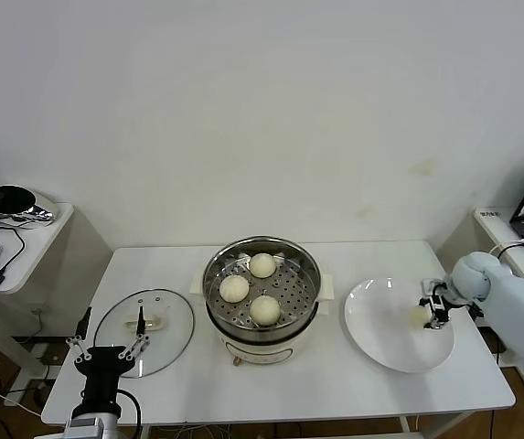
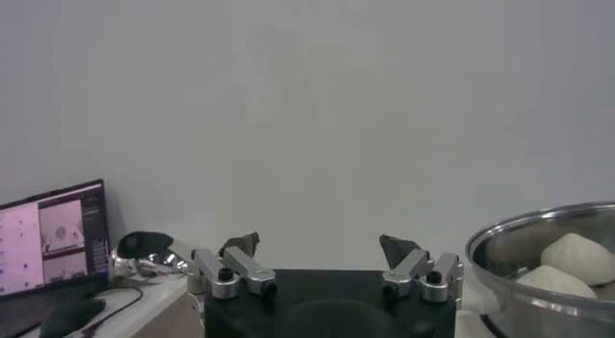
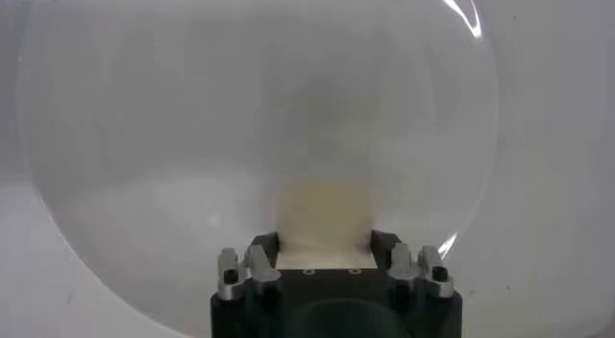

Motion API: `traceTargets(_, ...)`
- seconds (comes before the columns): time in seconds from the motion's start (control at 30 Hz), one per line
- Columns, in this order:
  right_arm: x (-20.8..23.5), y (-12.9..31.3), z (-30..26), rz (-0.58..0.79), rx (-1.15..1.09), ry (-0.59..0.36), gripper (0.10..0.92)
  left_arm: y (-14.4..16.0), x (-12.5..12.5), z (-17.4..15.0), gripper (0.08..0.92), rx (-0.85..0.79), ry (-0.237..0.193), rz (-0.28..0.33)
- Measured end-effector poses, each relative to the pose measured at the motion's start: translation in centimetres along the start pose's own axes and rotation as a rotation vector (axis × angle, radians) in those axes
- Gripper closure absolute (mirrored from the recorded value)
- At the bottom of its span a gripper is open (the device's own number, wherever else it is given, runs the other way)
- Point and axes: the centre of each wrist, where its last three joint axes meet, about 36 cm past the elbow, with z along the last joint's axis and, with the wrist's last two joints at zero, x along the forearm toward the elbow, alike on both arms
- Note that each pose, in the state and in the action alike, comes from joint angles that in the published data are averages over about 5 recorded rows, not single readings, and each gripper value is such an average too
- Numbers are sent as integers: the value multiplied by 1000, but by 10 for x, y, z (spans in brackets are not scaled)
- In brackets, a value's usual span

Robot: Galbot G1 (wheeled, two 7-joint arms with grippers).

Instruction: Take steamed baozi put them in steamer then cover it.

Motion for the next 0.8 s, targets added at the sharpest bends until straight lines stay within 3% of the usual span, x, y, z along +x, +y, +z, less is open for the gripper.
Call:
traceTargets(0.4, 82, -28, -22, 54, -5, -54, 425, -1, 0, -4, 177, 4, -9, 8)
traceTargets(0.8, 193, -53, -119, 137, 62, -196, 413, -2, -2, -6, 177, 0, -19, 17)
